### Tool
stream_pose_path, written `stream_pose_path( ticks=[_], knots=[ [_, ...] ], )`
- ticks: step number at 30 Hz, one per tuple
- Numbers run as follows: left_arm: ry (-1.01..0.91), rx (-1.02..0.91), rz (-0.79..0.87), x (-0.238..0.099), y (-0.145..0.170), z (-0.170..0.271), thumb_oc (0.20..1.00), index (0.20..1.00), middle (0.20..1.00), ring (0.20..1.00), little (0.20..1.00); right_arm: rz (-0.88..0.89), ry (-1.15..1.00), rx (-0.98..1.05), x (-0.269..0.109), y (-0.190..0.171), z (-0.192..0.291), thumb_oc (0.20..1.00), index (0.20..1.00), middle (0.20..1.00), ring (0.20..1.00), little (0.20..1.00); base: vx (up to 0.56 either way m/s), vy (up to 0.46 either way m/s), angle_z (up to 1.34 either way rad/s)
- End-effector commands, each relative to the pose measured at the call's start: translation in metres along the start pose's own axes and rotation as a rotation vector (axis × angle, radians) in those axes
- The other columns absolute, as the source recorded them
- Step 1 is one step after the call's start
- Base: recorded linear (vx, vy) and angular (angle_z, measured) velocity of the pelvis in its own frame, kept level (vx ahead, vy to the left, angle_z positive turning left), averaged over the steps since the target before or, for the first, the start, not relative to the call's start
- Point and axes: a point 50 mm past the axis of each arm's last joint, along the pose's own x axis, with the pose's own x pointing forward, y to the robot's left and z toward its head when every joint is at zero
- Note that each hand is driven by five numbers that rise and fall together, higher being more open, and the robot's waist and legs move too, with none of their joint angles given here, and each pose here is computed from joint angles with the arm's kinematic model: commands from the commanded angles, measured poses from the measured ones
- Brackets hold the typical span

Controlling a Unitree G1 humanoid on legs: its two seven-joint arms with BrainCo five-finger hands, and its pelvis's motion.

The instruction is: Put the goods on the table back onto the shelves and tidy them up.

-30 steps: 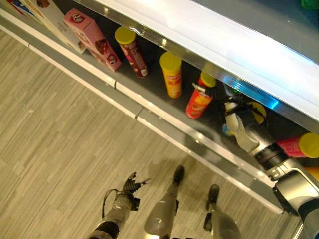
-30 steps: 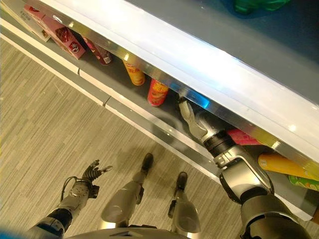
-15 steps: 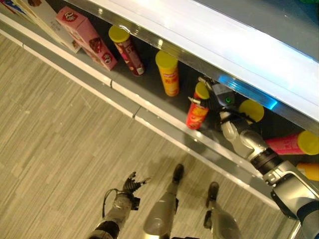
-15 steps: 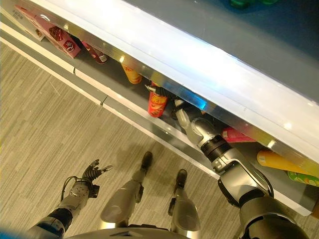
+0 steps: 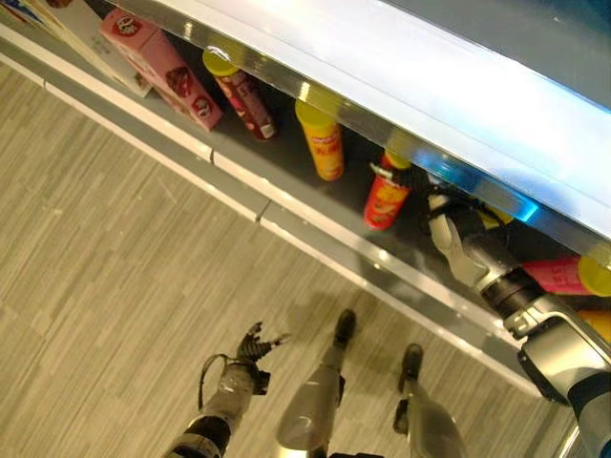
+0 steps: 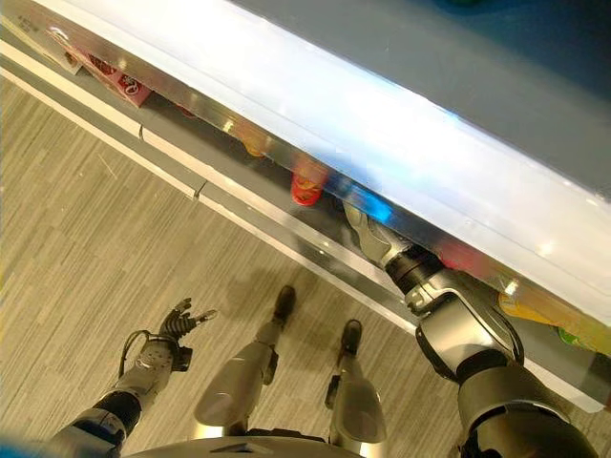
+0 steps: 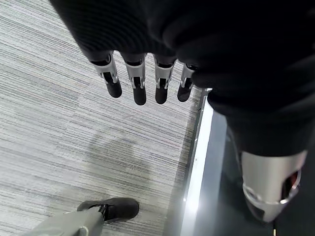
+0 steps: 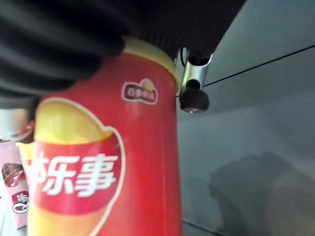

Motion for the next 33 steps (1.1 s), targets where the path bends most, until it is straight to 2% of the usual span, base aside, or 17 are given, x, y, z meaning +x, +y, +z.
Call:
stream_pose_path(
  ticks=[1, 17, 18, 19, 33],
  knots=[
    [0.008, -0.029, 0.044, 0.001, 0.006, -0.003, 1.0, 1.0, 1.0, 1.0, 1.0, -0.157, -0.035, -0.028, 0.023, -0.027, 0.005, 0.2, 0.2, 0.2, 0.2, 0.2, 0.0, 0.0, 0.0],
    [-0.003, -0.036, 0.043, 0.001, 0.005, 0.0, 1.0, 1.0, 1.0, 1.0, 1.0, -0.113, -0.06, 0.013, 0.014, -0.015, 0.016, 0.2, 0.2, 0.2, 0.2, 0.2, 0.0, 0.006, -0.02],
    [0.002, -0.035, 0.045, 0.0, 0.005, -0.001, 1.0, 1.0, 1.0, 1.0, 1.0, -0.119, -0.063, 0.015, 0.014, -0.016, 0.016, 0.903, 0.903, 0.903, 0.903, 0.903, 0.0, 0.014, -0.05],
    [0.006, -0.032, 0.044, 0.0, 0.005, -0.003, 1.0, 1.0, 1.0, 1.0, 1.0, -0.118, -0.064, 0.018, 0.014, -0.016, 0.017, 1.0, 1.0, 1.0, 1.0, 1.0, 0.0, 0.015, -0.05],
    [-0.02, -0.02, 0.045, 0.002, 0.003, 0.006, 1.0, 1.0, 1.0, 1.0, 1.0, -0.105, -0.121, 0.114, 0.007, -0.01, 0.039, 1.0, 1.0, 1.0, 1.0, 1.0, 0.0, 0.003, -0.02]
  ],
)
